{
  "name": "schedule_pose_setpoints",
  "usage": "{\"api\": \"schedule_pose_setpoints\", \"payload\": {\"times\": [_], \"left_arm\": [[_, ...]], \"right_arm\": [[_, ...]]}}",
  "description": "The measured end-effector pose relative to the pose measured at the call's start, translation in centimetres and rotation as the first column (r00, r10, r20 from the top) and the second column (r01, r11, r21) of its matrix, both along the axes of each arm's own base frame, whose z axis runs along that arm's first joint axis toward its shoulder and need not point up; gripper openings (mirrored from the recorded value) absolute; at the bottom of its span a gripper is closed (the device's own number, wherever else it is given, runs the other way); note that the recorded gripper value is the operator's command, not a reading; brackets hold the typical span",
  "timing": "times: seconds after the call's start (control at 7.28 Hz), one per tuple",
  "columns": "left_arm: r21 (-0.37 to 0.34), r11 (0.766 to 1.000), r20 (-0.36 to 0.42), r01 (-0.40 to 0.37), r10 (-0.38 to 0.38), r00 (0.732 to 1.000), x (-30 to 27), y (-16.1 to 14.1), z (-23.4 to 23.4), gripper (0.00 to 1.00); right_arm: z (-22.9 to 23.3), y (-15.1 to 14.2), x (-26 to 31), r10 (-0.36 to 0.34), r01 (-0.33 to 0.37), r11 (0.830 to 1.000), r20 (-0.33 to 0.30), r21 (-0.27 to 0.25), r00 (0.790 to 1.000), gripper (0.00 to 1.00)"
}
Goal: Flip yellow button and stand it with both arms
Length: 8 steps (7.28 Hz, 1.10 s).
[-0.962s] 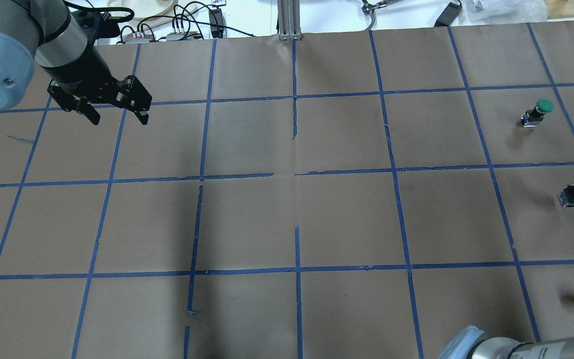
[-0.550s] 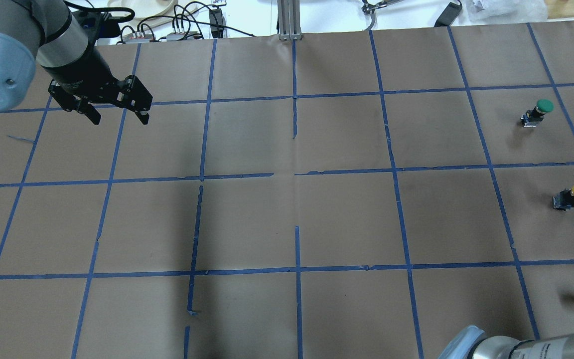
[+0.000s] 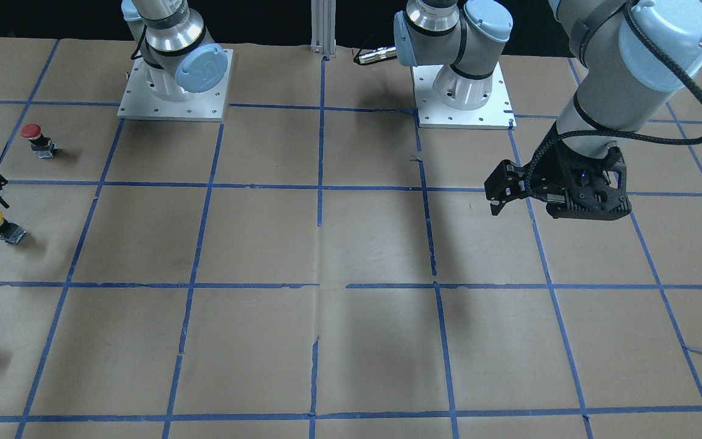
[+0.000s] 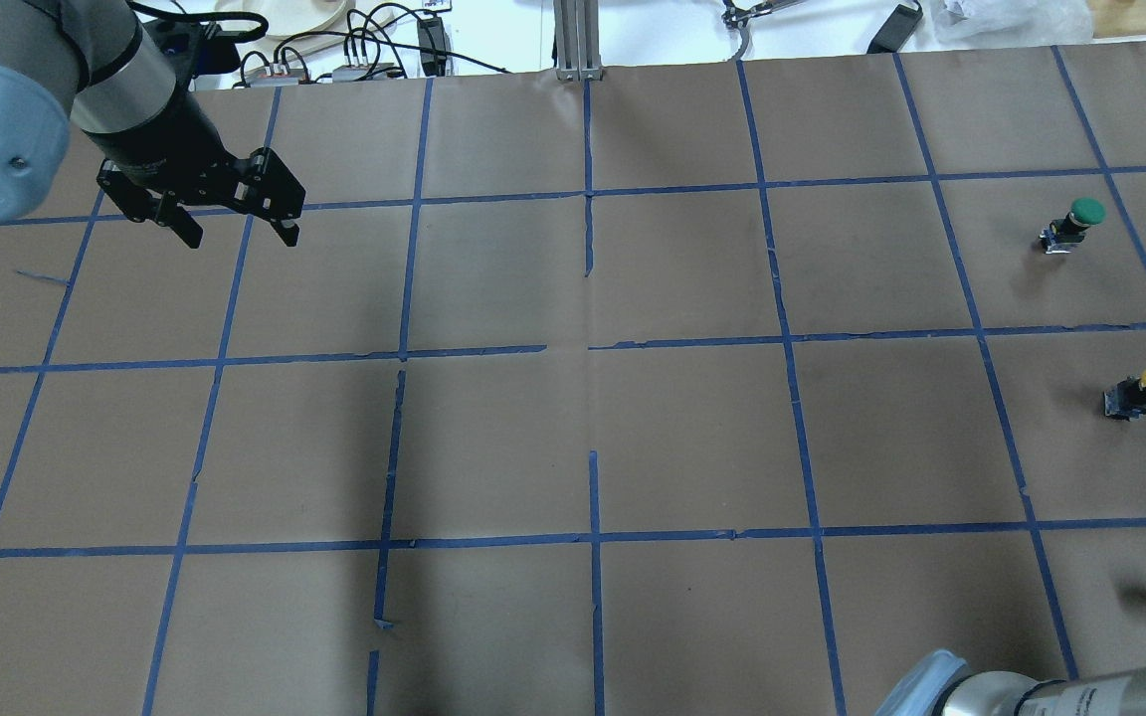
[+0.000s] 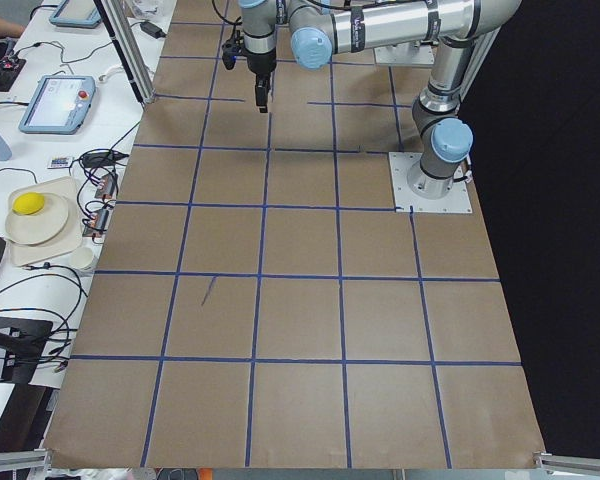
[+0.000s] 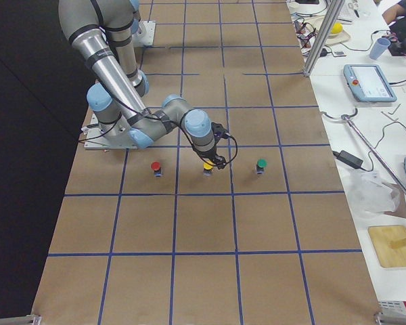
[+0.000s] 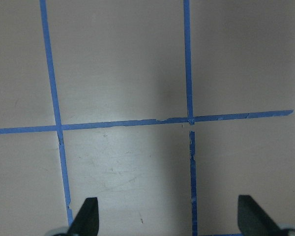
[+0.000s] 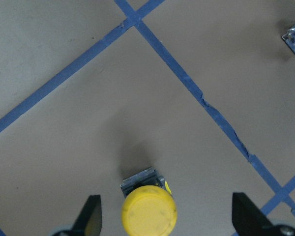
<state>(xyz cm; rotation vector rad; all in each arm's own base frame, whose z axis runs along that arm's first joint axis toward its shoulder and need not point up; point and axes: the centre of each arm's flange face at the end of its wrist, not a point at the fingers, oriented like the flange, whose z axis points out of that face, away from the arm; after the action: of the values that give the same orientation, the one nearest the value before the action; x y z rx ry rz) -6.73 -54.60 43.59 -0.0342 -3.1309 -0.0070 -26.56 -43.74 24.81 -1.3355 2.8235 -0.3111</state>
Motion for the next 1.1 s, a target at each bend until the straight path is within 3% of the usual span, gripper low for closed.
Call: {"api": "schedule_pose_setpoints", "payload": {"times": [0.27, 0.69, 0.96, 1.1], "left_arm": [[-0.011, 0.999, 0.001, -0.037, 0.037, 0.999, 0.0, -0.2, 0.6, 1.0], [-0.013, 0.998, 0.001, -0.055, 0.055, 0.999, 0.0, -0.2, 1.0, 1.0], [-0.014, 0.997, 0.0, -0.076, 0.076, 0.997, 0.0, -0.3, 1.1, 1.0], [-0.016, 0.997, 0.0, -0.079, 0.079, 0.997, 0.0, -0.3, 1.2, 1.0]], "right_arm": [[2.2, -0.6, -0.6, -0.038, 0.038, 0.999, -0.03, -0.006, 0.999, 1.0], [11.5, -4.7, 2.5, -0.188, 0.187, 0.981, 0.01, 0.048, 0.982, 1.0], [18.6, -8.7, 9.1, -0.295, 0.294, 0.95, -0.001, 0.104, 0.955, 1.0], [21.1, -10.2, 14.0, -0.361, 0.359, 0.926, -0.003, 0.121, 0.933, 1.0]]}}
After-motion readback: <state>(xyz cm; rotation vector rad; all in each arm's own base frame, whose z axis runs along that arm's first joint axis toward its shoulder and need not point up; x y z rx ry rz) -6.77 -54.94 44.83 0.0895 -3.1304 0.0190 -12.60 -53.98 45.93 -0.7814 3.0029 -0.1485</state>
